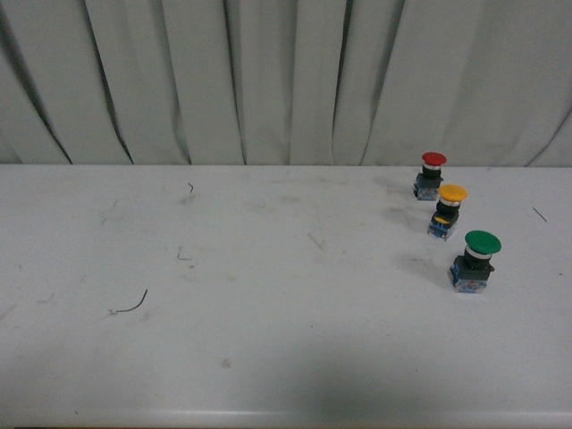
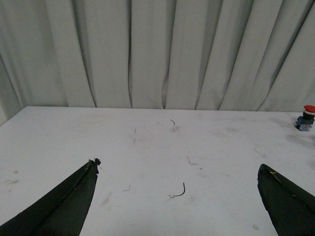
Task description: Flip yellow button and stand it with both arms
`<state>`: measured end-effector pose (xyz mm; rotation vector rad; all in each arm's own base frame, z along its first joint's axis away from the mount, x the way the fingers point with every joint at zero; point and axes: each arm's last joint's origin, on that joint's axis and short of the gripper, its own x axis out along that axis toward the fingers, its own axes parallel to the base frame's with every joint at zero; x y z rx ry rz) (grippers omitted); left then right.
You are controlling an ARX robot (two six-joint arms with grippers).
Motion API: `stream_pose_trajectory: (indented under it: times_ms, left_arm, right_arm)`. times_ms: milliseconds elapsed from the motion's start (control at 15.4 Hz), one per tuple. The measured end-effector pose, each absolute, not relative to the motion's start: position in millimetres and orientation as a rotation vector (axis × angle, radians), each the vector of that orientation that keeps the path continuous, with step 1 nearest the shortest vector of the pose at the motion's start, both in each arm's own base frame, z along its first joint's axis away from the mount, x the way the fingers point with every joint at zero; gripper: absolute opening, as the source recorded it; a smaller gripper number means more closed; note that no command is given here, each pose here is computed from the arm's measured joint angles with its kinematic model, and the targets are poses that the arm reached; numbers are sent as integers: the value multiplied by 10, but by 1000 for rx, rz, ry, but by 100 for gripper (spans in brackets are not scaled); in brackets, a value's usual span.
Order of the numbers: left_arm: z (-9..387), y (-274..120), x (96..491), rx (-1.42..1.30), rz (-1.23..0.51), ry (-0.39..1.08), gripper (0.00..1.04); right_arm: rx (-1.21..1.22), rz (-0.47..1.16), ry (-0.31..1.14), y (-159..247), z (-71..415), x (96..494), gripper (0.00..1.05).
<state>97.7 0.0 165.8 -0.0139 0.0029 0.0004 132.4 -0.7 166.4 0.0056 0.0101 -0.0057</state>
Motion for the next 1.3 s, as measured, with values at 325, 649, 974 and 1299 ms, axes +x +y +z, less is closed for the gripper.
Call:
stream_pose_trajectory:
  times_ms: [325, 649, 974, 1299]
  left_arm:
    - [1657, 0, 977, -14, 0, 3, 98]
    - [1657, 0, 977, -14, 0, 3, 98]
    - [1657, 0, 977, -14, 0, 3, 98]
    - [1658, 0, 977, -14, 0, 2, 98]
  right_arm:
    - [6, -6, -12, -7, 1703, 1204, 2]
    - [5, -5, -16, -6, 1707, 1119, 2]
    - [6, -4, 41, -5, 1638, 1023, 2]
    - [6, -6, -4, -5, 1668, 972, 2]
